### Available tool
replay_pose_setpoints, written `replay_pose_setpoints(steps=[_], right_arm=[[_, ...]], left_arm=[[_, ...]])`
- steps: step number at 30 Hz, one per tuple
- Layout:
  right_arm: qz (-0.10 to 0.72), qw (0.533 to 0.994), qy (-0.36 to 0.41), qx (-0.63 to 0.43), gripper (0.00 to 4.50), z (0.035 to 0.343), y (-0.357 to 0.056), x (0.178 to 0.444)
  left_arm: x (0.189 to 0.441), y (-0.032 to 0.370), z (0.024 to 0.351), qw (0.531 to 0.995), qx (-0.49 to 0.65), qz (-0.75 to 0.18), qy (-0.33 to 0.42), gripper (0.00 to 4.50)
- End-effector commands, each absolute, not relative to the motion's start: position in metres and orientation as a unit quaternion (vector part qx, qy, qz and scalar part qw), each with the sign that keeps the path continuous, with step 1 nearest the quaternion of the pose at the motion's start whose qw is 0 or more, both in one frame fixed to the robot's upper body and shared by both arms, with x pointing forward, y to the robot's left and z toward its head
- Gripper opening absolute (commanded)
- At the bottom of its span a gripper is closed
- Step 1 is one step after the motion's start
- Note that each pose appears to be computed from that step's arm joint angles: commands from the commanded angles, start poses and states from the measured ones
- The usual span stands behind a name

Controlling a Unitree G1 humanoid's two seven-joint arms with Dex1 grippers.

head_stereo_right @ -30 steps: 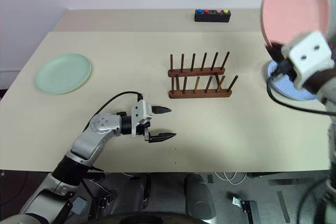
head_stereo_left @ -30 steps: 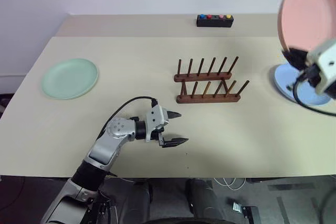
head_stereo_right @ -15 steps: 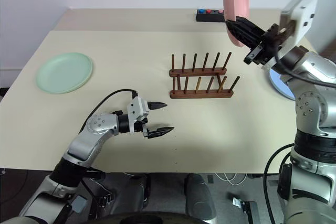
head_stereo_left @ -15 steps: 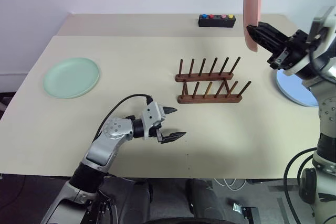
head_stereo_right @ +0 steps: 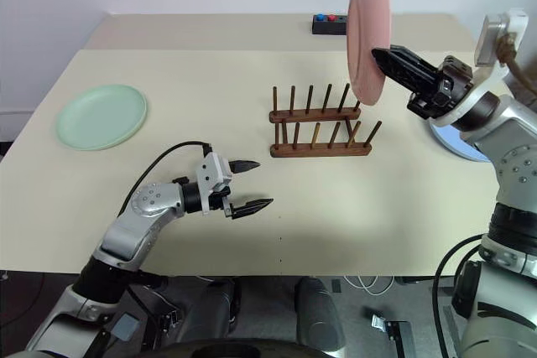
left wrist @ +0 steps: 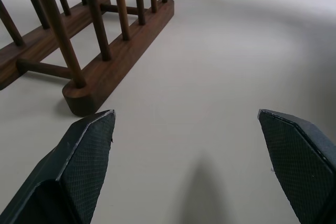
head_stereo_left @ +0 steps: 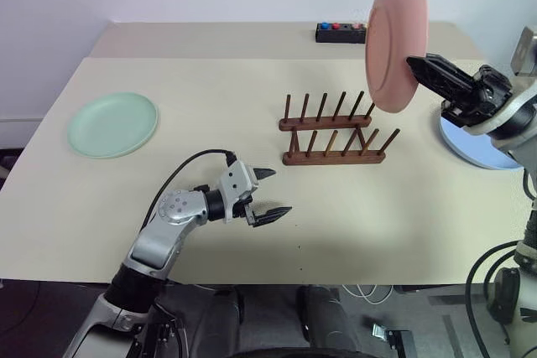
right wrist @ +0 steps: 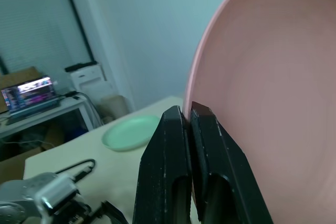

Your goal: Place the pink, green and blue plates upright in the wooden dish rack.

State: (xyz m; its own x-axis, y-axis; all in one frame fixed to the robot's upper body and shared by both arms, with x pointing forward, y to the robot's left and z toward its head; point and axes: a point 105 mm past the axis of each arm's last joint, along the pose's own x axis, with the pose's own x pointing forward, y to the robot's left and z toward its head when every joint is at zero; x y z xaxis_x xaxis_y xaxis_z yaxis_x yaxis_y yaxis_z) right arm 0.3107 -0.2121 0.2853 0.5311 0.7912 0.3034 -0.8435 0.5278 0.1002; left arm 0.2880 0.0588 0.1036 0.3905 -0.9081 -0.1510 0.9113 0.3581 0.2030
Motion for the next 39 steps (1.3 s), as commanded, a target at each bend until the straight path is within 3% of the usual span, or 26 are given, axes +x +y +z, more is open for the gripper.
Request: replay_pose_setpoints(steps=[1,25,28,33,39], right_arm=[[0.47,0.866,-0.119,0.12,0.04,0.29,-0.219,0.31],[0.445,0.873,-0.072,0.188,0.04,0.26,-0.235,0.316],[0.431,0.879,-0.079,0.186,0.92,0.261,-0.238,0.321],[0.408,0.893,-0.092,0.169,3.37,0.262,-0.242,0.326],[0.351,0.91,-0.169,0.14,3.37,0.284,-0.259,0.332]], left_arm=[[0.285,0.059,0.114,0.824,0.133,-0.551,-0.013,4.5],[0.285,0.058,0.112,0.822,0.133,-0.554,-0.011,4.5],[0.285,0.059,0.112,0.823,0.133,-0.553,-0.012,4.5],[0.285,0.06,0.112,0.824,0.133,-0.551,-0.011,4.5],[0.285,0.061,0.112,0.825,0.133,-0.549,-0.01,4.5]])
